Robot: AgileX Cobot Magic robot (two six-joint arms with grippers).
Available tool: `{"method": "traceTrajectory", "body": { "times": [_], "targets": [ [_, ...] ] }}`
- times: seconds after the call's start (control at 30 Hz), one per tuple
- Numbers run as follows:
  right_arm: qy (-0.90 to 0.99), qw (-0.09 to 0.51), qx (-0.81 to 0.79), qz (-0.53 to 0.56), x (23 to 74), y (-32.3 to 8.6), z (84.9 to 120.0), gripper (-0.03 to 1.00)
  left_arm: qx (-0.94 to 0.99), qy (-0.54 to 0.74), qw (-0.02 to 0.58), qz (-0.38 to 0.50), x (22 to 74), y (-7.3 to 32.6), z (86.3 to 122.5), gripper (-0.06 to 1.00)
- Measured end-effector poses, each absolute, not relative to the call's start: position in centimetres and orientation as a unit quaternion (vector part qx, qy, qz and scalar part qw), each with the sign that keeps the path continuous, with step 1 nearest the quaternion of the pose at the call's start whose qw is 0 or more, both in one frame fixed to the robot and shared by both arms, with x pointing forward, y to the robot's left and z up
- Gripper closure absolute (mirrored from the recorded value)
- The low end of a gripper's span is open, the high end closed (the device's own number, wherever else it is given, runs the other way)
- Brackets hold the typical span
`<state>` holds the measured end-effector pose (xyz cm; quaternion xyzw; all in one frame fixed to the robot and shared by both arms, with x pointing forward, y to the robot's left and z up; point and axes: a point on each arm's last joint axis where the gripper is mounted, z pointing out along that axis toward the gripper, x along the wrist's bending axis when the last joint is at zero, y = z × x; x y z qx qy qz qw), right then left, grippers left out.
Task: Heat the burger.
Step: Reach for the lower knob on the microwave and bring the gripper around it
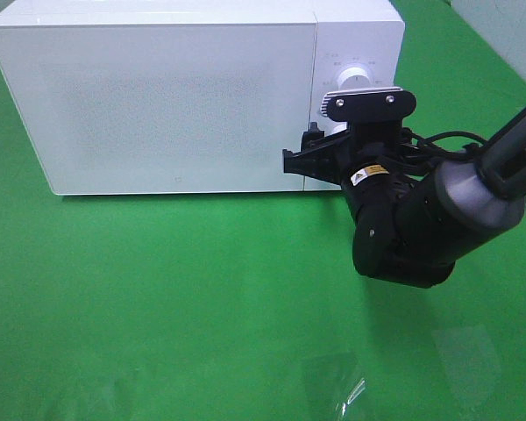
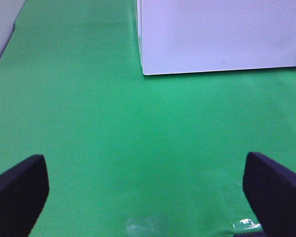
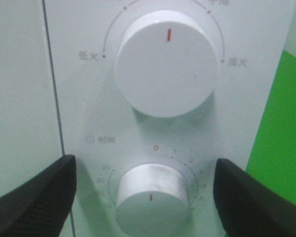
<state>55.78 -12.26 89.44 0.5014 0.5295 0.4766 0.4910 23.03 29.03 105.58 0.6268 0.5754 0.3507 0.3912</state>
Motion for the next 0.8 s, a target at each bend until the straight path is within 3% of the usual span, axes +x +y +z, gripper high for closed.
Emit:
{"method": "traceTrajectory", "body": {
  "times": [0.4, 0.6, 0.67, 0.8],
  "targets": [
    [0.531, 0.491, 0.506, 0.47, 56.07, -12.44, 88.95, 0.25, 0.627, 0.575, 0.391, 0.351, 23.03, 29.03, 105.58, -0.05],
    [0.539, 0.483, 0.51, 0.465, 56.07, -12.41, 88.74, 0.36, 0.627, 0.575, 0.391, 0.351, 23.03, 29.03, 105.58, -0.05],
    [0.543, 0.479, 0.512, 0.463, 56.06, -12.38, 88.61, 0.52, 0.627, 0.575, 0.391, 0.351, 23.03, 29.03, 105.58, -0.05],
    [0.541, 0.479, 0.514, 0.462, 56.06, -12.43, 88.6, 0.55, 0.627, 0.575, 0.391, 0.351, 23.03, 29.03, 105.58, -0.05]
  ]
}}
